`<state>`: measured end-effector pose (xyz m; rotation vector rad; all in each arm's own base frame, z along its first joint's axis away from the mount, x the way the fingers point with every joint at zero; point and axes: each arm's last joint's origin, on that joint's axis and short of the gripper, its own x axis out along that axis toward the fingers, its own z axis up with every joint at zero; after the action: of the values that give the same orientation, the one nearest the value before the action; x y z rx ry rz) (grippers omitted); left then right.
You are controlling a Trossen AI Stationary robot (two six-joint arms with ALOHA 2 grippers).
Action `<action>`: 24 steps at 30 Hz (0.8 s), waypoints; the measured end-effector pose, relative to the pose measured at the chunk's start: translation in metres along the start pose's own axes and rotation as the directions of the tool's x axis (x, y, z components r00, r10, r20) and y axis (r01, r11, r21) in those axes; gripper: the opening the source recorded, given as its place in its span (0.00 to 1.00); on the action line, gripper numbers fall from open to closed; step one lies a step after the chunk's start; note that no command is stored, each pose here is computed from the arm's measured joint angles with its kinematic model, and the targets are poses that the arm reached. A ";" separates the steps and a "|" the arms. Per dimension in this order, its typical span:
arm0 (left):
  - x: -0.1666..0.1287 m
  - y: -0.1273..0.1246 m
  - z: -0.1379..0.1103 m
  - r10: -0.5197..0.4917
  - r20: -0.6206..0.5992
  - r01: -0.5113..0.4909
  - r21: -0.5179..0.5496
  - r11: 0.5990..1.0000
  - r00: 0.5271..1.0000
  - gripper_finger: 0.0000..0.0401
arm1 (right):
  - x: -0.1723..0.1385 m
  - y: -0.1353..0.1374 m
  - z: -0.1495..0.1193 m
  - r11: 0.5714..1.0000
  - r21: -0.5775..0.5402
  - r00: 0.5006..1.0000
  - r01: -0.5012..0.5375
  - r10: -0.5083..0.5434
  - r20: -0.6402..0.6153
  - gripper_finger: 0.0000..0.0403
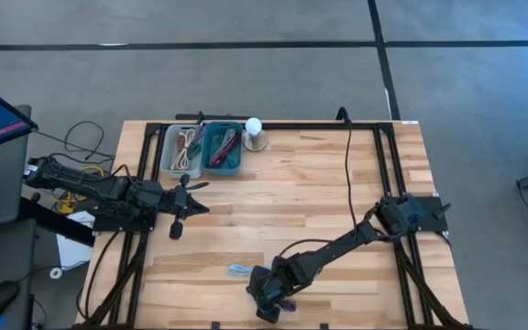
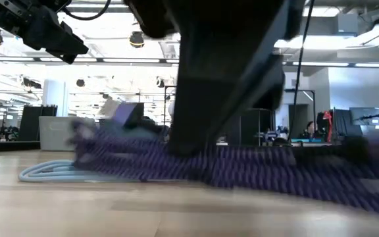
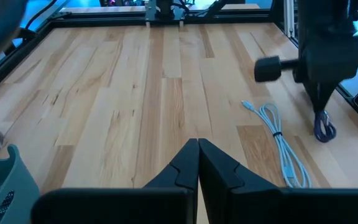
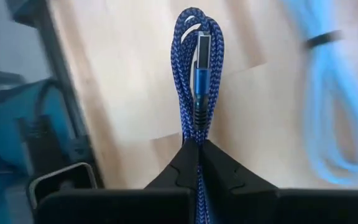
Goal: Pick & Place USB Port
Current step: Put the purple patterned charger cable into the blue bin
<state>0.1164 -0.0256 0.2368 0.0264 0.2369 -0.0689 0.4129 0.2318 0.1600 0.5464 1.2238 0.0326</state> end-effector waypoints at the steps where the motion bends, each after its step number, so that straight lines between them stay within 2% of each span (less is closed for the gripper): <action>1: 0.000 0.000 0.000 0.000 0.000 0.000 0.000 1.000 1.000 0.02 | -0.005 0.001 0.002 0.999 -0.013 0.999 0.032 -0.032 0.003 0.00; 6: 0.000 0.000 0.000 0.000 0.000 0.000 0.000 1.000 1.000 0.02 | -0.041 0.013 0.016 0.980 -0.087 0.981 0.181 -0.173 0.091 0.00; 11: 0.000 0.000 0.000 0.001 0.000 -0.001 0.001 1.000 1.000 0.02 | -0.088 0.022 0.031 0.931 -0.154 0.928 0.331 -0.291 0.234 0.00; 13: 0.000 0.000 0.000 0.001 0.000 -0.001 0.005 1.000 1.000 0.02 | -0.110 0.018 0.033 0.894 -0.155 0.887 0.420 -0.368 0.281 0.00; 15: 0.000 0.000 0.000 0.000 0.001 0.000 0.005 1.000 1.000 0.02 | -0.131 0.019 0.039 0.886 -0.138 0.853 0.443 -0.369 0.370 0.00; 19: -0.001 0.000 0.000 0.000 0.002 0.000 0.025 1.000 1.000 0.02 | -0.178 0.017 0.037 0.838 -0.102 0.753 0.536 -0.420 0.507 0.00; 22: 0.000 0.000 0.000 -0.001 0.002 0.001 0.026 1.000 1.000 0.02 | -0.208 0.019 0.030 0.813 -0.070 0.684 0.578 -0.436 0.586 0.00; 24: -0.001 -0.001 0.000 -0.008 0.003 0.008 0.028 1.000 1.000 0.02 | -0.223 0.021 0.023 0.798 -0.067 0.656 0.598 -0.440 0.614 0.00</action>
<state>0.1159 -0.0264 0.2371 0.0530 0.2328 -0.0805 0.3596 0.1723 0.3700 -0.0726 0.7163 -0.4377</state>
